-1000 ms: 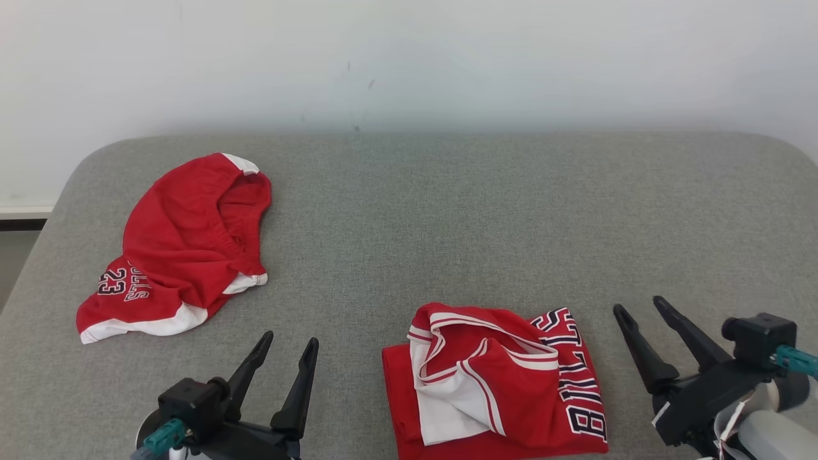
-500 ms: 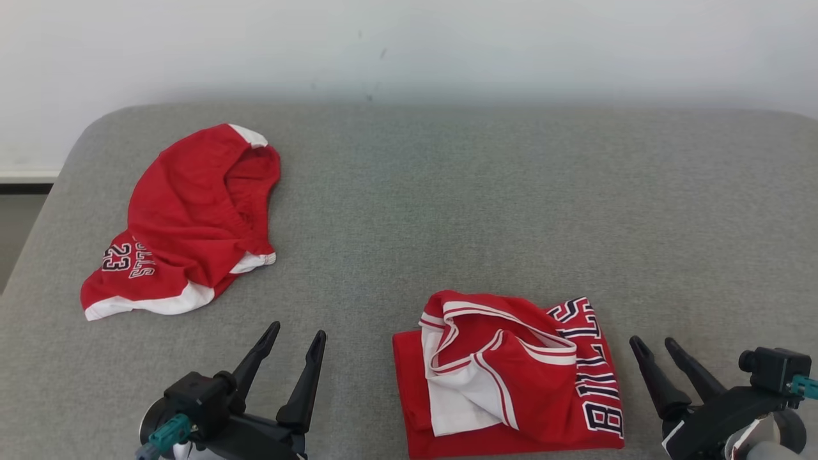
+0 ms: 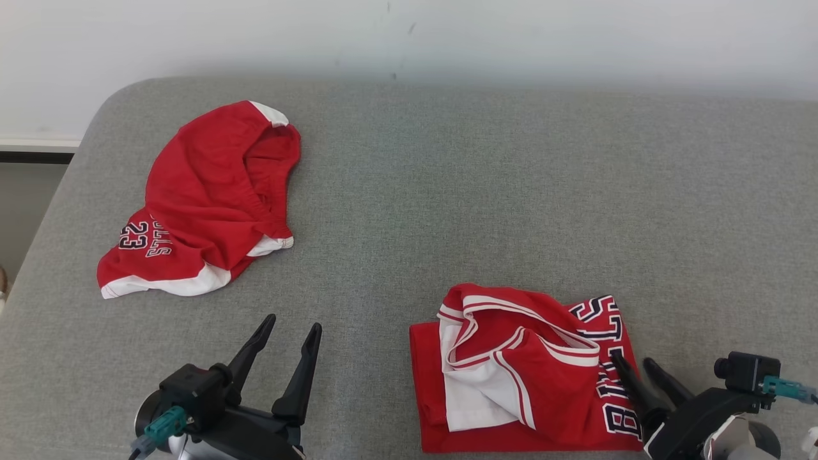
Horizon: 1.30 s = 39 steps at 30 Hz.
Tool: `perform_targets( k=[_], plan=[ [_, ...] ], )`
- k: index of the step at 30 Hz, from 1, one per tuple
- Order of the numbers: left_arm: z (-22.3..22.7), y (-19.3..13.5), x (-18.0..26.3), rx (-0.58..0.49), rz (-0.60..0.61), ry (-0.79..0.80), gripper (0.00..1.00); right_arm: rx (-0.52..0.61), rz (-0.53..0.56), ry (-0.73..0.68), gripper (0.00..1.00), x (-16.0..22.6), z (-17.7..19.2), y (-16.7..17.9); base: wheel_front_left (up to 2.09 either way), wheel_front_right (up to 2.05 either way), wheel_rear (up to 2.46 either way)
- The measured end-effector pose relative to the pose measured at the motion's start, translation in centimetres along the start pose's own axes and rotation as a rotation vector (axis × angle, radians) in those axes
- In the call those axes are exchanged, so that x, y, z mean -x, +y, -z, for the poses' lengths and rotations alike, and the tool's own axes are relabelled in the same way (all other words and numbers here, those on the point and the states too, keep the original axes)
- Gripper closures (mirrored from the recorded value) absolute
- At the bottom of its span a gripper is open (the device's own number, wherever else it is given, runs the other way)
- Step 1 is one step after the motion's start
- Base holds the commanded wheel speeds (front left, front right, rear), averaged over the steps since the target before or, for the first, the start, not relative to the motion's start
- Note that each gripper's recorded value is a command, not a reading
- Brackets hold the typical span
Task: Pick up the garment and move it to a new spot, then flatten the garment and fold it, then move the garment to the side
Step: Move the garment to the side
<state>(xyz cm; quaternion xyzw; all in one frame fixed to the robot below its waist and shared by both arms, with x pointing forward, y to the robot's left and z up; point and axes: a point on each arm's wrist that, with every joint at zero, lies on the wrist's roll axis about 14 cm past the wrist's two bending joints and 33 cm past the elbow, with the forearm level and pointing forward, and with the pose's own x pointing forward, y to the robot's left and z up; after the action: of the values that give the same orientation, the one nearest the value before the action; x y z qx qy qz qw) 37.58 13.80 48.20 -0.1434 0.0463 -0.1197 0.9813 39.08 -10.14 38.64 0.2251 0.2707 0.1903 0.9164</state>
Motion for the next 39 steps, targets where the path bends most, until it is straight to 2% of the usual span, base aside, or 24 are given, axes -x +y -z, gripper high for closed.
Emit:
perform_targets(
  k=[14,15,16,17,23,28,39],
  plan=[
    [-0.1,0.4,0.0,-0.008,-0.012,-0.002,0.0,-0.073,0.014,0.103,0.0,-0.4,2.1,0.2,0.0,0.0,0.0],
    [-0.1,0.4,0.0,-0.008,-0.012,-0.002,0.0,-0.076,0.01,0.11,0.24,-0.4,2.2,0.3,0.0,0.0,0.0],
    [-0.1,0.4,0.0,-0.009,-0.013,-0.001,0.0,-0.075,0.004,0.118,0.66,-0.4,2.2,0.5,0.0,0.0,0.0],
    [-0.1,0.5,0.0,-0.01,-0.014,-0.001,0.0,-0.071,-0.004,0.127,1.0,-0.4,2.3,0.8,0.0,0.0,0.0],
    [-0.3,0.0,0.0,-0.007,0.002,-0.008,0.0,-0.076,-0.027,0.16,1.0,-0.1,3.0,1.7,0.0,0.0,0.0],
    [-0.4,-0.2,0.0,-0.008,0.007,-0.011,0.0,-0.069,-0.046,0.13,1.0,-0.1,2.1,2.3,0.0,0.0,0.0],
    [-0.5,-1.0,-0.4,-0.007,0.033,-0.015,0.0,0.067,-0.14,-0.129,1.0,-1.0,-7.5,4.9,0.0,0.0,0.0]
  ],
)
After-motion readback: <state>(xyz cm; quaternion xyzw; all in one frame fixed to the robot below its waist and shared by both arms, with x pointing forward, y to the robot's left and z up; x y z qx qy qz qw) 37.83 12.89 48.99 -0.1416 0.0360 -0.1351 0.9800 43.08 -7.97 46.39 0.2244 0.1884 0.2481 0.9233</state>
